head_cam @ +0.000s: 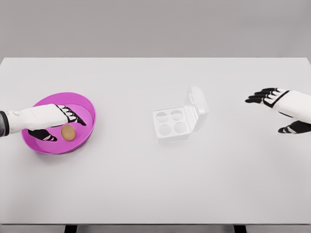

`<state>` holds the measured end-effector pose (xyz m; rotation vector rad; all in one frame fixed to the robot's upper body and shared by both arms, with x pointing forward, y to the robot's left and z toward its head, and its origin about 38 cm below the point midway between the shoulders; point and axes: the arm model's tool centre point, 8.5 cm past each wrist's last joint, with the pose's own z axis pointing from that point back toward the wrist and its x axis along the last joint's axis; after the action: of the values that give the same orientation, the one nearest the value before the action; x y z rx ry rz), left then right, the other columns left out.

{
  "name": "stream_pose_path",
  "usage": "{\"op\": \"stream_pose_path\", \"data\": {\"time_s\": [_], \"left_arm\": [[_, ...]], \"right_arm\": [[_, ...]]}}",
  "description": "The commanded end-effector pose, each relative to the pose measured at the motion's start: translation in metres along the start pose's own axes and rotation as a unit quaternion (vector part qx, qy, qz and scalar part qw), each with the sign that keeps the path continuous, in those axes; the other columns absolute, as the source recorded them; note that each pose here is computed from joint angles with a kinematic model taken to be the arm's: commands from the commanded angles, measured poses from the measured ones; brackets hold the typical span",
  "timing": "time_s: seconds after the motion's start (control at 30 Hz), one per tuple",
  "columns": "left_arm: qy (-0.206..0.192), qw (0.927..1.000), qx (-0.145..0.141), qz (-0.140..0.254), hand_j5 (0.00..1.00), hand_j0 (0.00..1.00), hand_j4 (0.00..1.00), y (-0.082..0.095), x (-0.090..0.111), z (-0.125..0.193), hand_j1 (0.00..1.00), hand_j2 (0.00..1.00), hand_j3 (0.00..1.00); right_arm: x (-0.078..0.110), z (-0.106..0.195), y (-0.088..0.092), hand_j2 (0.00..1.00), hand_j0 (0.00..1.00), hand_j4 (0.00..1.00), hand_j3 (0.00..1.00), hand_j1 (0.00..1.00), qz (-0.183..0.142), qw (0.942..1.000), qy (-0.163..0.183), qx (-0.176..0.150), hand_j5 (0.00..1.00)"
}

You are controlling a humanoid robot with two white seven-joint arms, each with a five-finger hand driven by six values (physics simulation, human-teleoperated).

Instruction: Pack egg into the box and close the box lid

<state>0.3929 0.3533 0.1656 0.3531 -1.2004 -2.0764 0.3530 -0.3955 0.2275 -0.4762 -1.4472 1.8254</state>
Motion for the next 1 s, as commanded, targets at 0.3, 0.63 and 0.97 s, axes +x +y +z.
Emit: {"op": "stream_pose_path", "data": {"time_s": [0.3, 0.63, 0.97], "left_arm": [[-0.007, 1.0000, -0.007, 0.003, 0.83, 0.83, 0.83, -0.004, 0.004, -0.004, 0.83, 0.83, 0.83], [-0.011, 0.9999, -0.011, 0.002, 0.76, 0.76, 0.76, -0.007, 0.006, -0.006, 0.76, 0.76, 0.76], [-0.010, 0.9999, -0.013, 0.002, 0.68, 0.68, 0.68, -0.007, 0.005, -0.004, 0.68, 0.68, 0.68]], "right_arm": [[-0.016, 0.006, 0.009, 1.00, 1.00, 1.00, 1.00, 1.00, -0.019, 0.9995, 0.025, 0.002, 1.00], [-0.014, 0.006, 0.008, 1.00, 1.00, 1.00, 1.00, 1.00, -0.017, 0.9996, 0.022, 0.001, 1.00], [-0.015, 0.006, 0.010, 1.00, 1.00, 1.00, 1.00, 1.00, -0.020, 0.9995, 0.025, 0.002, 1.00]]}}
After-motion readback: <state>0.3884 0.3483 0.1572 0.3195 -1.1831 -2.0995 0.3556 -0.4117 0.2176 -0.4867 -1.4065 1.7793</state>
